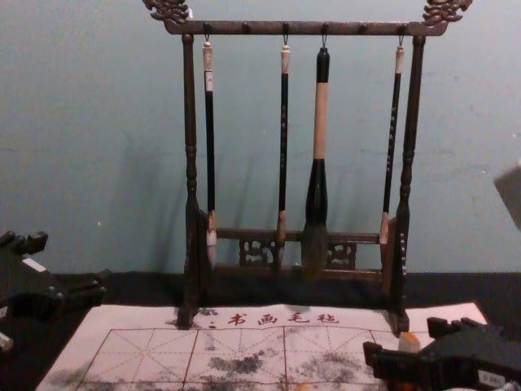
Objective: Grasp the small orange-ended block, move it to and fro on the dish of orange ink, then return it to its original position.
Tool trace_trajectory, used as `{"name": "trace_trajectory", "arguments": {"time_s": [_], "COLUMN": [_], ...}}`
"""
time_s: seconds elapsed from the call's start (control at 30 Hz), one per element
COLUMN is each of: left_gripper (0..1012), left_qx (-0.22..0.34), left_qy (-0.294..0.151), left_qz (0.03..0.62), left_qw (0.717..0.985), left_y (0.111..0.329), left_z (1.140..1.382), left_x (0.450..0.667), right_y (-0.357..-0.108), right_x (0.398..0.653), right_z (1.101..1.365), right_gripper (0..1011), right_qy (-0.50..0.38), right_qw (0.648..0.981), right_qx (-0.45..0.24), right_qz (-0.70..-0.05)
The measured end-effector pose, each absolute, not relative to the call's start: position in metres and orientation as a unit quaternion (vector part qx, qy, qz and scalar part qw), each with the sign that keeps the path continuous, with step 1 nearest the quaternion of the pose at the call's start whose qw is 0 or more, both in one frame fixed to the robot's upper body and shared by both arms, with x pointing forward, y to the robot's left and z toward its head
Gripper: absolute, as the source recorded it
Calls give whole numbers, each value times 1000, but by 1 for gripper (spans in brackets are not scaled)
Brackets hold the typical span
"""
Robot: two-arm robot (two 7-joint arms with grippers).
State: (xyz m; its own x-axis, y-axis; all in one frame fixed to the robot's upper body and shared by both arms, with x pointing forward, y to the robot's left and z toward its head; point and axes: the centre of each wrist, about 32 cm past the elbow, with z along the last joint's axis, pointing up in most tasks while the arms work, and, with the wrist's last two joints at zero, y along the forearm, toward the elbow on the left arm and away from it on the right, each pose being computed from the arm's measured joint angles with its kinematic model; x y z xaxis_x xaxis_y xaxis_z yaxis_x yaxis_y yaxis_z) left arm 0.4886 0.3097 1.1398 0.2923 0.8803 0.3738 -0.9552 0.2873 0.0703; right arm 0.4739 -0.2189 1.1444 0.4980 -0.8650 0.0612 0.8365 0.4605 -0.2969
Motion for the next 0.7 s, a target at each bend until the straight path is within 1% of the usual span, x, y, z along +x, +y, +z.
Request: {"name": "trace_trajectory", "arguments": {"time_s": [0.2,0.27,0.4,0.43,0.47,0.5,0.53,0.57,0.6,0.63,0.67,0.7], "left_gripper": [1001,1001,1001,1001,1001,1001,1001,1001,1001,1002,1001,1001], "left_qx": [141,142,141,142,141,141,142,141,141,141,141,141], "left_qy": [-132,-132,-132,-132,-132,-132,-132,-132,-132,-132,-132,-132], "left_qz": [580,580,580,580,580,580,580,580,580,580,580,580], "left_qw": [791,791,791,791,791,791,791,791,791,791,791,791], "left_y": [310,310,310,310,310,310,310,310,310,310,310,310], "left_z": [1140,1140,1140,1140,1140,1140,1140,1140,1140,1140,1140,1140], "left_x": [489,489,489,489,489,489,489,489,489,489,489,489], "right_y": [-219,-219,-219,-219,-219,-219,-219,-219,-219,-219,-219,-219], "right_x": [474,474,474,474,474,474,474,474,474,474,474,474], "right_z": [1145,1145,1145,1145,1145,1145,1145,1145,1145,1145,1145,1145], "right_gripper": [1003,969,870,861,818,818,746,746,689,689,627,609], "right_qy": [49,49,49,49,49,49,49,49,49,49,49,49], "right_qw": [853,853,853,853,853,853,853,853,853,853,853,853], "right_qx": [-145,-145,-145,-145,-145,-145,-144,-144,-144,-144,-144,-144], "right_qz": [-499,-499,-498,-498,-498,-498,-498,-498,-498,-498,-498,-498]}}
